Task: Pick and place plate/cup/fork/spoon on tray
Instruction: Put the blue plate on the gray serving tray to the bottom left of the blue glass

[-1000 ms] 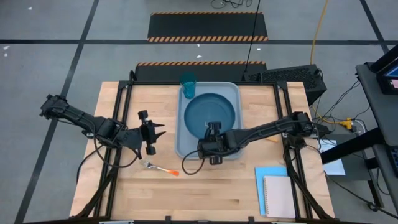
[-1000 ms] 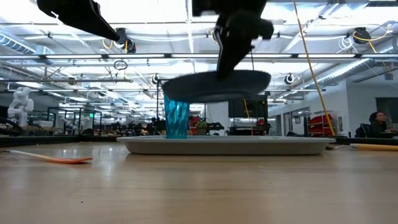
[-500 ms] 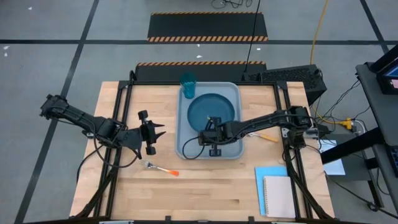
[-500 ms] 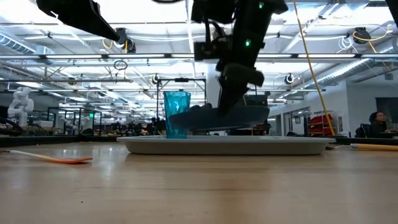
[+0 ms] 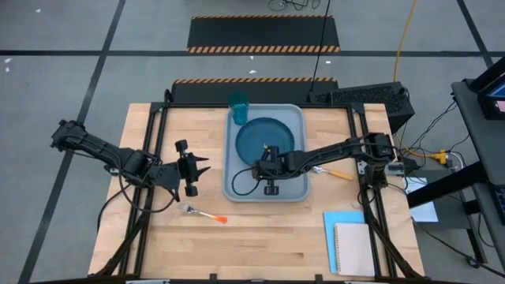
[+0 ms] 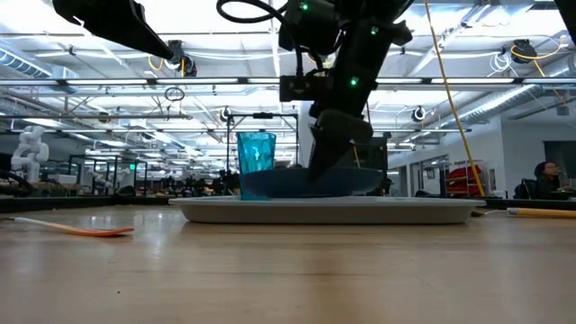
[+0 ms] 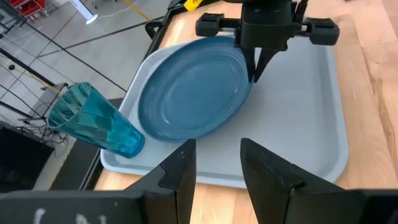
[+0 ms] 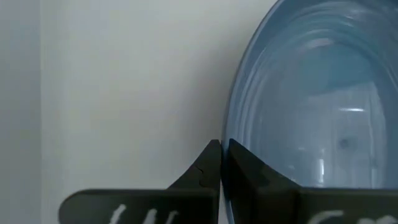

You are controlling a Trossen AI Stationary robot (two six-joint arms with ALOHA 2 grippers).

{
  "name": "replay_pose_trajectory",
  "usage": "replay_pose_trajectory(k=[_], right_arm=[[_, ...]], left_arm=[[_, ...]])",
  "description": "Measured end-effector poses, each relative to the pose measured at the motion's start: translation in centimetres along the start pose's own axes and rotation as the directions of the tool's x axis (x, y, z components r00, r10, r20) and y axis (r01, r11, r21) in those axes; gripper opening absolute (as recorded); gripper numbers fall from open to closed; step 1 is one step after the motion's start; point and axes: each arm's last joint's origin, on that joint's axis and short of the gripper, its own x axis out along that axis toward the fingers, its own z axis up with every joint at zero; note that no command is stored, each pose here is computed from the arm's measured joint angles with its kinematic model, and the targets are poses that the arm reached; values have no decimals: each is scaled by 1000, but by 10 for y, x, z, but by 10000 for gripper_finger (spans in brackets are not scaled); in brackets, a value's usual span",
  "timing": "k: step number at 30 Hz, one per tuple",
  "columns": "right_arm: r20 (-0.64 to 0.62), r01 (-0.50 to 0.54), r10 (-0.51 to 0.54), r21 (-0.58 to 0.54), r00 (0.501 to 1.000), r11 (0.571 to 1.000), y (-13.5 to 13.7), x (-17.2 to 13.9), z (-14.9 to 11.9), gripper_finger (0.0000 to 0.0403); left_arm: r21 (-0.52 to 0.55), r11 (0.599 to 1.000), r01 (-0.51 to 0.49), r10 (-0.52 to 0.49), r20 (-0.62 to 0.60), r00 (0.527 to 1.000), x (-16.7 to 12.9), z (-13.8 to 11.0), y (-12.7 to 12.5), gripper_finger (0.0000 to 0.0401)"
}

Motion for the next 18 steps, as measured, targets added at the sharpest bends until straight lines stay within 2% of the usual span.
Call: replay_pose_trajectory(k=[18], right_arm=[[29,18,-18,8,999,1000,-11,10,-3,24]], left_arm=[[0,1000,0,0,0,1000,0,0,0,129]])
